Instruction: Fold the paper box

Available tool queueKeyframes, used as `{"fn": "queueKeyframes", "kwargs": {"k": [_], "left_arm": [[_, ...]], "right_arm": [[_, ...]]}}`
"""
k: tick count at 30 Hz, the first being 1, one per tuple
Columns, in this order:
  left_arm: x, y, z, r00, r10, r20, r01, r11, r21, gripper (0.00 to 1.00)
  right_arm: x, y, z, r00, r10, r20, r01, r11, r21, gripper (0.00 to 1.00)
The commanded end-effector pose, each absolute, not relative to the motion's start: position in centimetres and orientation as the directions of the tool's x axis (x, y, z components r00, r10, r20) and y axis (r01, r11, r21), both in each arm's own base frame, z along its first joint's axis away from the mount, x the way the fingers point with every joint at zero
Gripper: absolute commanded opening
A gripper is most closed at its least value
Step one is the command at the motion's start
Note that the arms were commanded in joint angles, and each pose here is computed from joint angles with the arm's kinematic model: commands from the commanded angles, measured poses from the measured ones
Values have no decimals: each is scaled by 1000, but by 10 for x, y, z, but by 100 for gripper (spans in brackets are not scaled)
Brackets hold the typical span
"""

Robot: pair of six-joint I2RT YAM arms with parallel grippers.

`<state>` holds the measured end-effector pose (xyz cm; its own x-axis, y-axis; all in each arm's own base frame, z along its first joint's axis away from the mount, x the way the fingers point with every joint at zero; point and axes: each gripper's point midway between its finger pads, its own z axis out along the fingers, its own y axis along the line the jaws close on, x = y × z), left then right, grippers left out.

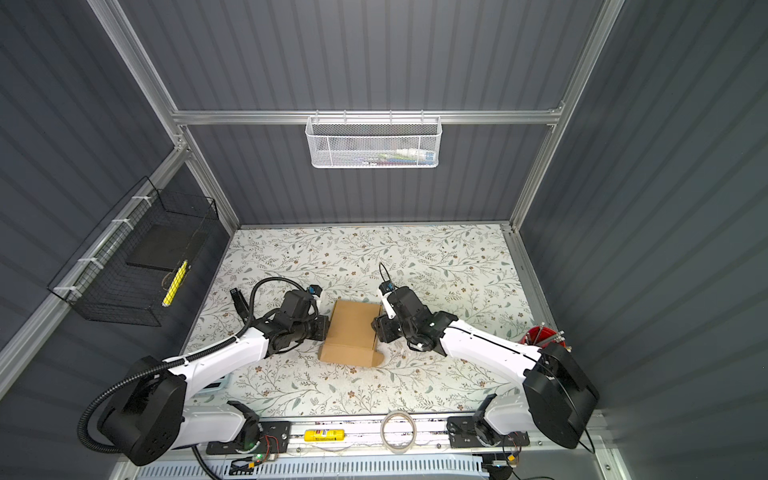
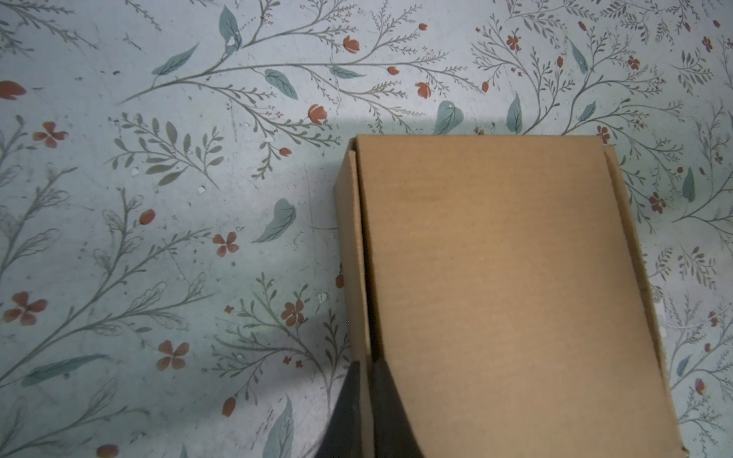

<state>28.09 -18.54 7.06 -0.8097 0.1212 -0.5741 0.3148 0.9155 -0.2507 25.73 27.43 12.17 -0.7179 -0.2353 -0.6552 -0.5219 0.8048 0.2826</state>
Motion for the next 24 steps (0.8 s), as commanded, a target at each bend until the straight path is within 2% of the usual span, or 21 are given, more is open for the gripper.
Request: {"fn": "queueKeyframes", "kwargs": {"k": [1, 6, 11, 24], "left_arm": [[274, -181, 59, -833, 118, -541, 300, 917, -261, 13], [274, -181, 56, -836, 122, -536, 300, 918, -260, 17], [274, -181, 54, -839, 122, -531, 299, 918, -261, 18], [274, -180, 53, -834, 100, -542, 285, 920, -270, 5]], "right_arm": [[255, 273, 121, -746, -180, -641, -481, 811, 332, 62], [254, 272, 119, -759, -145, -635, -454, 817, 356, 63], [254, 270, 117, -762, -134, -633, -445, 819, 363, 63], [253, 267, 113, -796, -63, -603, -374, 833, 407, 66]]}}
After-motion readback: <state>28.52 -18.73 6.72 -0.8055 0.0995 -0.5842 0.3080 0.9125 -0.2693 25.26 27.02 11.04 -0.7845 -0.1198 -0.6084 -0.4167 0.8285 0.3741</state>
